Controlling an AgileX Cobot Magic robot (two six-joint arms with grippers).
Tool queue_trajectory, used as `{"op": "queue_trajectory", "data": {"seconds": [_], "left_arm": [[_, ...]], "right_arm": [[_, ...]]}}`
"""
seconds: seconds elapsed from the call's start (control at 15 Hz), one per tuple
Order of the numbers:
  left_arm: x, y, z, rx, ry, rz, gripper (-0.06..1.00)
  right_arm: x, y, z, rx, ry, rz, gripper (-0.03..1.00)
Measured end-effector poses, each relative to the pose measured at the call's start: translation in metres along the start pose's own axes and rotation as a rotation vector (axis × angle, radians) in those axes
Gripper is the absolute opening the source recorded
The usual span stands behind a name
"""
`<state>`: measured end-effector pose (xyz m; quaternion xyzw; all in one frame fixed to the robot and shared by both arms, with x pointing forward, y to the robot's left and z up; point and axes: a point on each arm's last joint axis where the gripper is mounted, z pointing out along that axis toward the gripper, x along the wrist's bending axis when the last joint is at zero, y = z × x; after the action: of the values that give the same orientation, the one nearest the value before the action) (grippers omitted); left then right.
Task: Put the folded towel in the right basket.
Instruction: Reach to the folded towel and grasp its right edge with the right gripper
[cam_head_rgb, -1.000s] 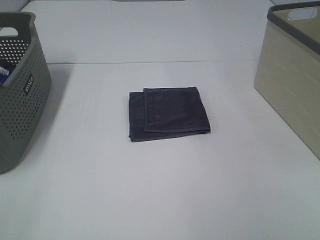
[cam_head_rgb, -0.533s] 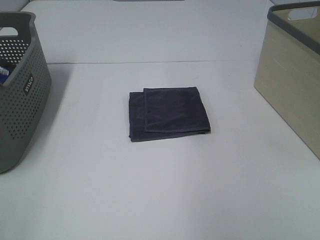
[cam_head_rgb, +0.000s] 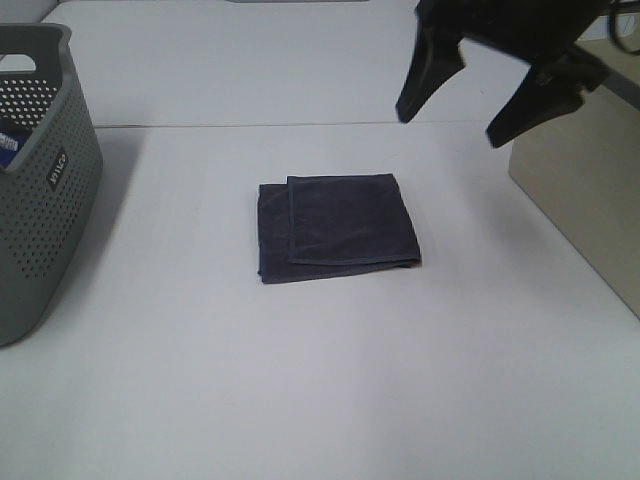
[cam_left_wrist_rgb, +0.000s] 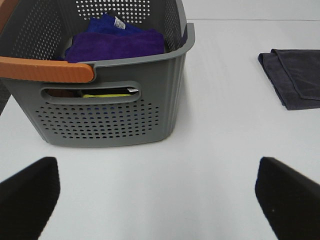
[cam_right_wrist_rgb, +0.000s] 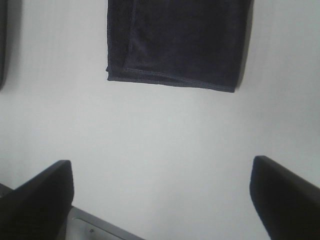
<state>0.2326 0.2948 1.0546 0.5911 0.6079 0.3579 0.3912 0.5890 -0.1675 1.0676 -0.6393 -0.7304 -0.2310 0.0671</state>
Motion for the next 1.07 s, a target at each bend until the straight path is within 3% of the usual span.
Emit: {"op": "queue_trajectory", "data": {"seconds": [0.33, 0.6, 0.87, 1.07], "left_arm": [[0.000, 0.000, 0.000, 0.000, 0.000, 0.000, 0.99], [0.000, 0.000, 0.000, 0.000, 0.000, 0.000, 0.99], [0.000, 0.000, 0.000, 0.000, 0.000, 0.000, 0.99], [0.000, 0.000, 0.000, 0.000, 0.000, 0.000, 0.99]], "right_arm": [[-0.019, 0.031, 0.080, 0.048, -0.018, -0.054, 0.92], [-0.040, 0.055, 0.133, 0.092, -0.092, -0.085, 0.92], [-0.060, 0.062, 0.157, 0.109, -0.220, -0.067, 0.92], [-0.067, 0.059, 0.172, 0.142, -0.236, -0.048, 0.92]]}}
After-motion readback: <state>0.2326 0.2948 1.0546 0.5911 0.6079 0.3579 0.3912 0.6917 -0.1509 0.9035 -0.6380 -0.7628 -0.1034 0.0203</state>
